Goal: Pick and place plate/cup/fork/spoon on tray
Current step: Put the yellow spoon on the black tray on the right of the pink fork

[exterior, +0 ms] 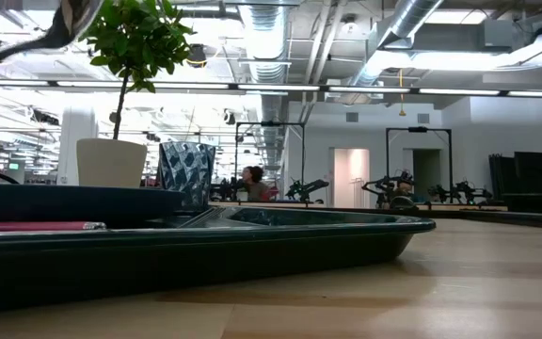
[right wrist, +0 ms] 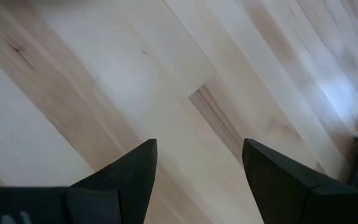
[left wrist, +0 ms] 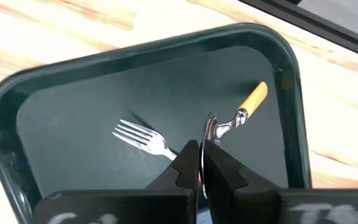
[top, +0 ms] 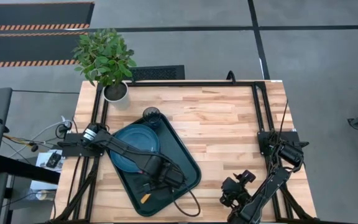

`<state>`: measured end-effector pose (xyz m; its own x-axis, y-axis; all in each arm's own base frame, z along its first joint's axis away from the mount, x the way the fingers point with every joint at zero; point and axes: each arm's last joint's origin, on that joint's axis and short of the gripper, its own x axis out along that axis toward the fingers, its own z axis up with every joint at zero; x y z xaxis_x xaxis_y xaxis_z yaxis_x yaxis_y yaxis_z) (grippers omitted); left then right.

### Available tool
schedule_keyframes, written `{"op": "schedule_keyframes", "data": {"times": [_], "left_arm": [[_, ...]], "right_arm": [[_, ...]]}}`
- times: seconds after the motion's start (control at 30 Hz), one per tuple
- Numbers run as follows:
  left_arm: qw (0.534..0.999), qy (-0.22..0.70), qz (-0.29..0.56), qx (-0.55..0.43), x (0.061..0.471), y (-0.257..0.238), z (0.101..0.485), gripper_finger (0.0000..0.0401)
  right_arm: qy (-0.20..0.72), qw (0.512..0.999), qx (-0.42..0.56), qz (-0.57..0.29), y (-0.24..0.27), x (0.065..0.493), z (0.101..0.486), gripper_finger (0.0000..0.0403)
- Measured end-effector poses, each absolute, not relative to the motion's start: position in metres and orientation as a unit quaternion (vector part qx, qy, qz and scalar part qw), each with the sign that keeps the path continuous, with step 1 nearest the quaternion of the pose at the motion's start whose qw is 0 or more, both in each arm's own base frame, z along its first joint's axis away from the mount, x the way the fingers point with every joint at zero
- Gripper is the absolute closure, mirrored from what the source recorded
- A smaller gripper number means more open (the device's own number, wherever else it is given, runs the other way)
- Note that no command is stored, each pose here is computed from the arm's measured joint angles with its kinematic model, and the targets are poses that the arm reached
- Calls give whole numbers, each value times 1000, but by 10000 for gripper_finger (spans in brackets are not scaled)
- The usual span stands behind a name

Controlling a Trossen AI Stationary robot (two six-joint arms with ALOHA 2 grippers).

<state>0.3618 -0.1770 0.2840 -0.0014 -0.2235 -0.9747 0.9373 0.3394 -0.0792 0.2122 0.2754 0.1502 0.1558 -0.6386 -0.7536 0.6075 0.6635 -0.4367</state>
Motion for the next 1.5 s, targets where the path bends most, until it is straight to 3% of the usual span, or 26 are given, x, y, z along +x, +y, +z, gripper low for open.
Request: {"op": "schedule_keyframes", "data": {"times": [0.77,0.97,1.2,1.5], "left_arm": [[641,484,-492,337,371,-181,268,401],[633,480,-497,350,374,-182,262,401],[590,528,-500,351,385,-184,222,399],[595,528,-491,356,395,-176,213,386]], "right_arm": [[500,764,10,-408,267,219,132,143],[500,764,11,-407,267,219,132,143],[500,765,13,-406,267,219,132,143],[506,763,0,-401,267,218,132,143]]}}
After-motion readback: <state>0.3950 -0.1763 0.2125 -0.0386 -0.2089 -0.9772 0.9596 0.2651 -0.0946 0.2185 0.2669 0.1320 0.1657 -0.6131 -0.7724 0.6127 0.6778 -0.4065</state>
